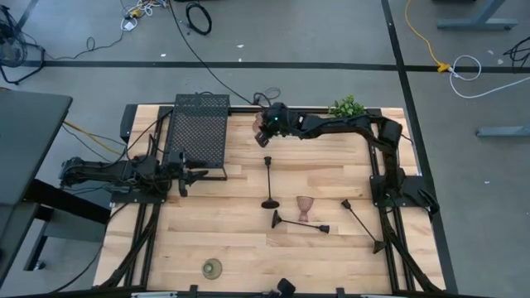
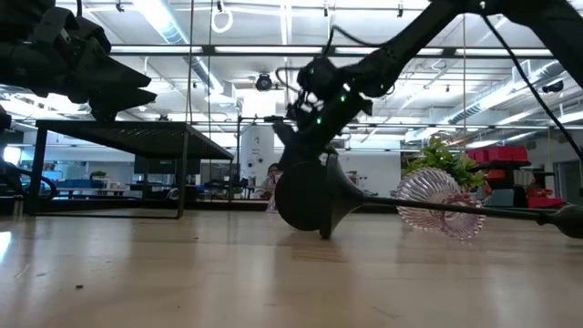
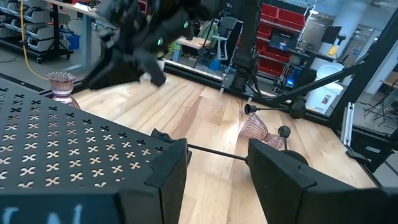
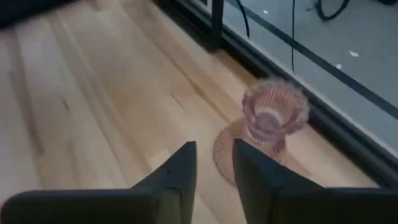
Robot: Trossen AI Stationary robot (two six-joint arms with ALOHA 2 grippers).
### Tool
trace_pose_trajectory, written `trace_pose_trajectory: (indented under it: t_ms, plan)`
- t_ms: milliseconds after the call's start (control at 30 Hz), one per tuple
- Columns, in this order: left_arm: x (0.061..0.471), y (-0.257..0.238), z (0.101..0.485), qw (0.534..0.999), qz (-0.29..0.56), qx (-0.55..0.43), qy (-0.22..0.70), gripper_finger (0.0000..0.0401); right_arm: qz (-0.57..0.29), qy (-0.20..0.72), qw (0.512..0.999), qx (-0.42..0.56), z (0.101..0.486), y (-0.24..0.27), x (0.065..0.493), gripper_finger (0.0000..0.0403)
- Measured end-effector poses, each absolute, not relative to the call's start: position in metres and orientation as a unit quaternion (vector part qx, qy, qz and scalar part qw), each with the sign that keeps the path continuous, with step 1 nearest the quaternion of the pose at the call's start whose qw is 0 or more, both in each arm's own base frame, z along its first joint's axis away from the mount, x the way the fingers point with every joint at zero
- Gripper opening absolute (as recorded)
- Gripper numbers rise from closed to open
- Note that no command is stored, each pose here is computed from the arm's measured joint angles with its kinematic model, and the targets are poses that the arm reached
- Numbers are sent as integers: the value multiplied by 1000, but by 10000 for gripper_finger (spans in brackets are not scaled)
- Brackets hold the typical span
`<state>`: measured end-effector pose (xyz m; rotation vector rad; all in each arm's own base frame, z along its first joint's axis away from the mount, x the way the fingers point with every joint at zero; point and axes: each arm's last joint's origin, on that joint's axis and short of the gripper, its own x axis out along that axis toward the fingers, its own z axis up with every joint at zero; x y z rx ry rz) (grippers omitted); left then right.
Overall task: Pick & Place candle stick holders
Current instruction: Put the top pink candle holder on the shelf
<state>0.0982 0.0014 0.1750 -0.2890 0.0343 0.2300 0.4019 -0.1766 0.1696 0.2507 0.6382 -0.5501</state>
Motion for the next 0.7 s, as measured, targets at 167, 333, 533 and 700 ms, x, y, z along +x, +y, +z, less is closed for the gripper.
trace_pose_trajectory:
  t_ms: [167,333,533,700]
  plan:
    - [98,1,175,983,114,-143,17,172,-283,309,900,123,168,-176,402,194]
    - [98,1,175,983,114,-143,17,172,-294,301,898,130,167,-177,402,277]
    - [98,1,175,983,114,-143,17,172,-318,285,894,135,162,-180,405,331]
    - [98,1,175,983,115,-142,17,172,-313,257,904,138,157,-182,411,337]
